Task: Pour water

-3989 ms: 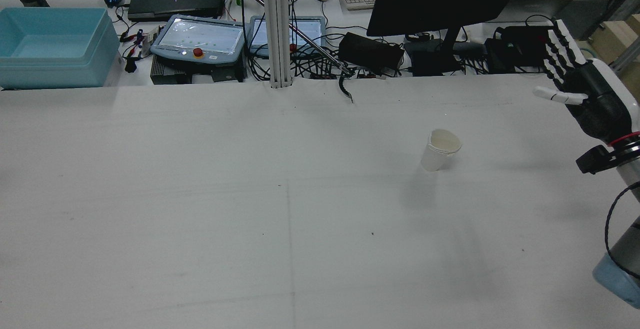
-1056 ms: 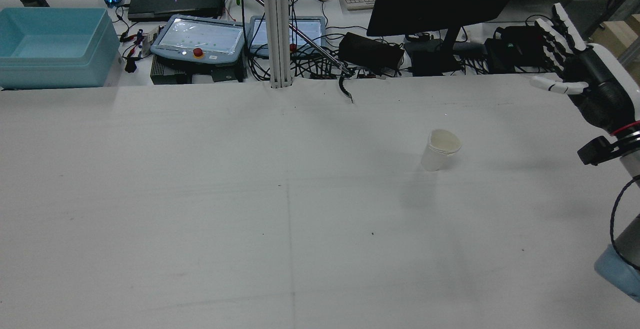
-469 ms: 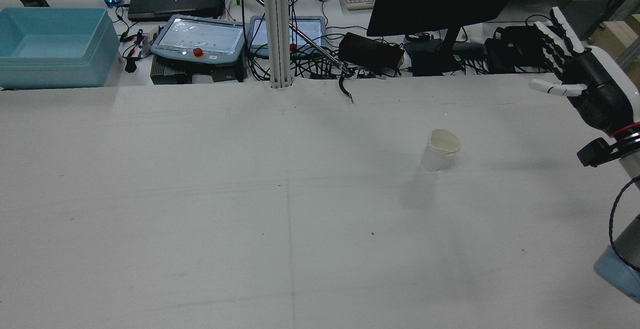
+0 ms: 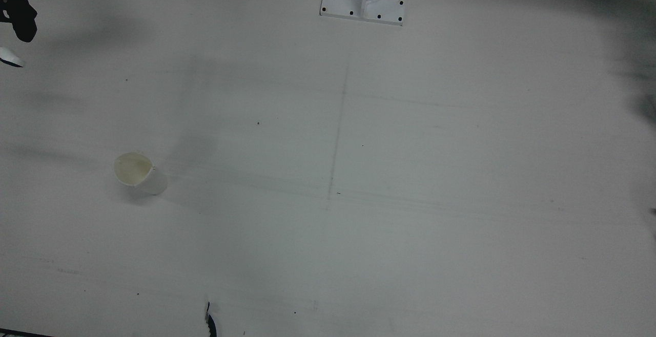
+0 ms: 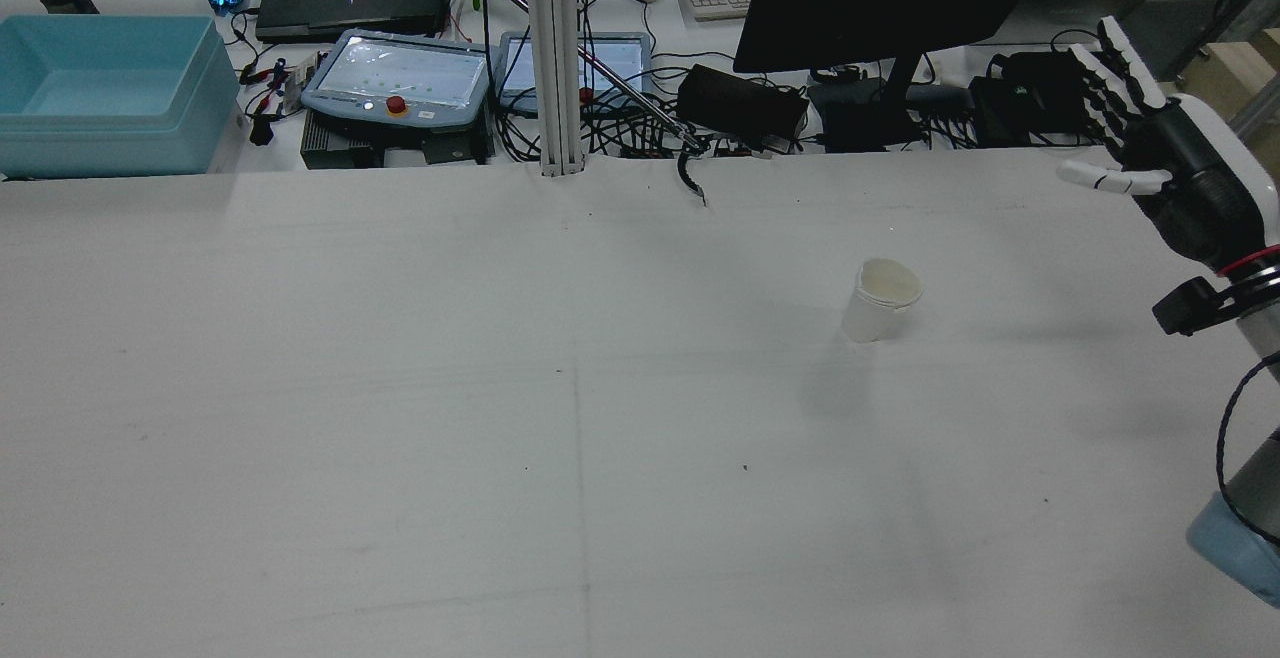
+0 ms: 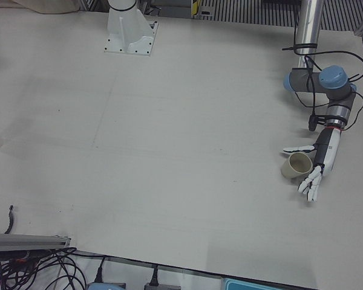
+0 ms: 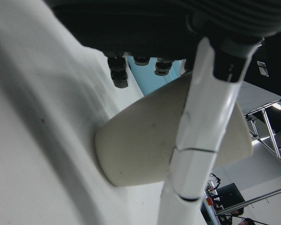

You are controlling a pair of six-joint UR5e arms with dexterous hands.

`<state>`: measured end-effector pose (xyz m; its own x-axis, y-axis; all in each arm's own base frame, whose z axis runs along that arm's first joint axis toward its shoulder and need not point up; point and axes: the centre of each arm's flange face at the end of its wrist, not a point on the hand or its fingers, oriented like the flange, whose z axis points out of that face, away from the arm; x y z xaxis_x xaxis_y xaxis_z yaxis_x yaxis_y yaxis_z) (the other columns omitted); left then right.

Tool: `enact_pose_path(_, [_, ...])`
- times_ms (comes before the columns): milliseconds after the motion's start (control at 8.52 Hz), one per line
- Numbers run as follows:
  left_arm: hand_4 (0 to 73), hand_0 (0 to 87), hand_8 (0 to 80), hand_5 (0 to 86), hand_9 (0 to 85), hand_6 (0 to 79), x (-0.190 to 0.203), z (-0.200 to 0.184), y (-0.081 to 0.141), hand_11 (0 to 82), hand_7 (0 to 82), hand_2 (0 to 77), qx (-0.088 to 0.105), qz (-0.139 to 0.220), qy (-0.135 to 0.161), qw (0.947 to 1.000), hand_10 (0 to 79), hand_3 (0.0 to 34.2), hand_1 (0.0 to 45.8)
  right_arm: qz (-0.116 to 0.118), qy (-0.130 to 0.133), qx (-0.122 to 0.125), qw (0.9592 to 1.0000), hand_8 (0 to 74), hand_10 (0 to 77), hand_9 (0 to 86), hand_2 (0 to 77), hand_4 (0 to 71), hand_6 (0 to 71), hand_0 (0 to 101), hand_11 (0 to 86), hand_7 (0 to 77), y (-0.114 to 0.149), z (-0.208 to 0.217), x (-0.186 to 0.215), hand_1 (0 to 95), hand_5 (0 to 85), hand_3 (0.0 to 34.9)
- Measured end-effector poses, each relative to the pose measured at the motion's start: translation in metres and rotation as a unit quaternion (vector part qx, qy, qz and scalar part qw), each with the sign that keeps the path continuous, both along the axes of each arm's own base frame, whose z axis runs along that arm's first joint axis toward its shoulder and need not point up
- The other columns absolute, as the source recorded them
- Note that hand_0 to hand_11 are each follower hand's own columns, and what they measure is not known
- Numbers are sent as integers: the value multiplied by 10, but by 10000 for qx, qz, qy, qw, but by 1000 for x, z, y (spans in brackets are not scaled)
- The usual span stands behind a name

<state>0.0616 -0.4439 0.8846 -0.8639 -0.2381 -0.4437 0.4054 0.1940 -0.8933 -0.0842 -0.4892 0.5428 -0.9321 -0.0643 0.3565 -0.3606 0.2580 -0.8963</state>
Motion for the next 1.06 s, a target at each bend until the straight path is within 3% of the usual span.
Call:
enact_pose_path(117, [267,802,0,11,11,49,1,-1,-1,147,27,11,6,24,7,10000,71,0,305,-1,0,0,10000,27,0,16,169,0,87,464,5,55,0,0,0,142,49,146])
enact_pose_path(235, [289,802,0,355,11,44,4,-3,-4,136,27,11,14,47,16,10000,71,0,273,-2,1,-1,10000,27,0,16,169,0,87,464,5,55,0,0,0,142,49,146])
enact_pose_path(352, [289,802,0,355,11,44,5,-4,-6,136,27,11,18,61,24,10000,71,0,273,-2,2,-2,10000,27,5,16,169,0,87,466,5,55,0,0,0,142,49,146])
enact_pose_path(469, [289,802,0,556,11,44,7,-6,-9,104,27,16,20,68,35,10000,71,0,196,-2,2,-3,10000,27,5,16,169,0,87,465,5,55,0,0,0,142,49,145])
enact_pose_path(1056, [289,802,0,567,11,44,9,-6,-9,120,27,5,-14,89,38,10000,60,0,207,-11,8,-14,10000,27,5,16,169,0,71,461,5,60,0,2,-1,109,44,144])
